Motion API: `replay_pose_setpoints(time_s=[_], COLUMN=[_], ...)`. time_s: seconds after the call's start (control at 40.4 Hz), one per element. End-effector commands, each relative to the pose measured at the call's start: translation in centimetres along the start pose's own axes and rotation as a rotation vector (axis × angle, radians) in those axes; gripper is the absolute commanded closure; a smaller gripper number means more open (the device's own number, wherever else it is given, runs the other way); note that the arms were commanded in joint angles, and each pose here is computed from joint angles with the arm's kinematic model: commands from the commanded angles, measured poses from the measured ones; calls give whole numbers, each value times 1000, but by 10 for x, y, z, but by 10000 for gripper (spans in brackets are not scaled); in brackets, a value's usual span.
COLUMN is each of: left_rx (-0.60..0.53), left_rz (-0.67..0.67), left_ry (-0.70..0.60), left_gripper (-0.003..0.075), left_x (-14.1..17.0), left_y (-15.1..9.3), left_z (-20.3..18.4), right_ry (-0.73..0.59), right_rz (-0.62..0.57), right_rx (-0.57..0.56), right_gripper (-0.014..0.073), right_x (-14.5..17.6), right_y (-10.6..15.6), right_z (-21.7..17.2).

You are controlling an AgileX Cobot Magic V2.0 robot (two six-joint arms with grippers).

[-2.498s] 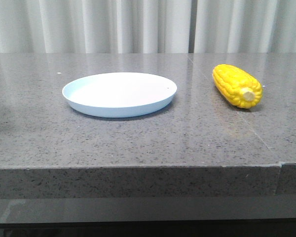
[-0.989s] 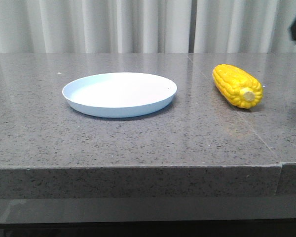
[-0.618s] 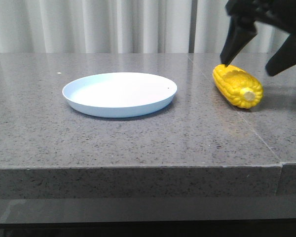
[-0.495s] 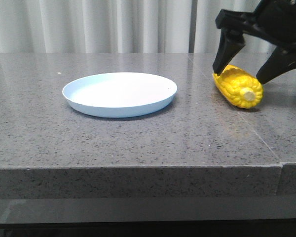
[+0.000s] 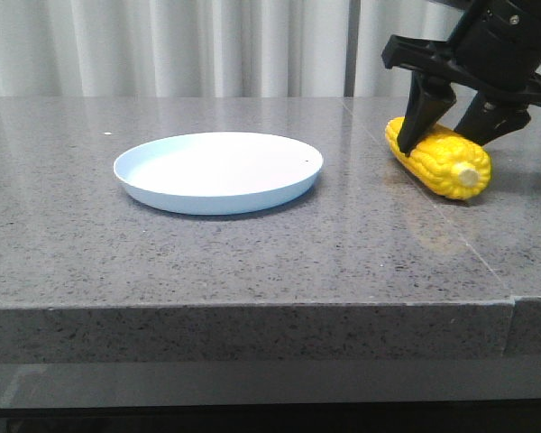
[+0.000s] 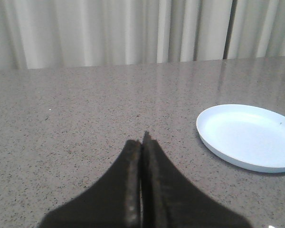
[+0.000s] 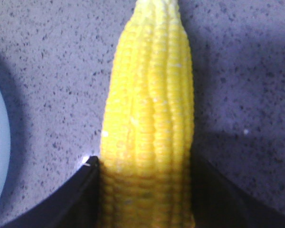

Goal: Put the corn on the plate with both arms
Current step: 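Lift the corn with the right gripper and carry it over the plate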

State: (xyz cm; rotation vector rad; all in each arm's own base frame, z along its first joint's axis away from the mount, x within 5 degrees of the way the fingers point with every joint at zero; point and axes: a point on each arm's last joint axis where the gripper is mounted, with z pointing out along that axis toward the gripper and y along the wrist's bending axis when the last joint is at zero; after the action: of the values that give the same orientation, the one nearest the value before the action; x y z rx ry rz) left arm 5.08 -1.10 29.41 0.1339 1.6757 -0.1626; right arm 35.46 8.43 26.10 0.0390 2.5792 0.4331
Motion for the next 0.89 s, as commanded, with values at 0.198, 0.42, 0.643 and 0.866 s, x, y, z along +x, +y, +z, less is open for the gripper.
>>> replay_pose_setpoints(time_s=[0.198, 0.42, 0.643, 0.866], left_rx=[-2, -2, -20, -20], left_rz=[-12, -12, -13, -13], left_ry=[-89, -89, -90, -90], left_gripper=[741, 741, 741, 741], left_x=[-15, -15, -15, -15], left_y=[0, 0, 1, 1], left_z=[-2, -2, -2, -2], right_ry=[-160, -185, -115, -47], right_rz=[21, -29, -53, -33], right_rx=[-89, -115, -52, -44], right_gripper=[482, 482, 482, 482], right_x=[-20, -22, -15, -7], right_y=[40, 107, 163, 185], right_z=[-68, -76, -44, 0])
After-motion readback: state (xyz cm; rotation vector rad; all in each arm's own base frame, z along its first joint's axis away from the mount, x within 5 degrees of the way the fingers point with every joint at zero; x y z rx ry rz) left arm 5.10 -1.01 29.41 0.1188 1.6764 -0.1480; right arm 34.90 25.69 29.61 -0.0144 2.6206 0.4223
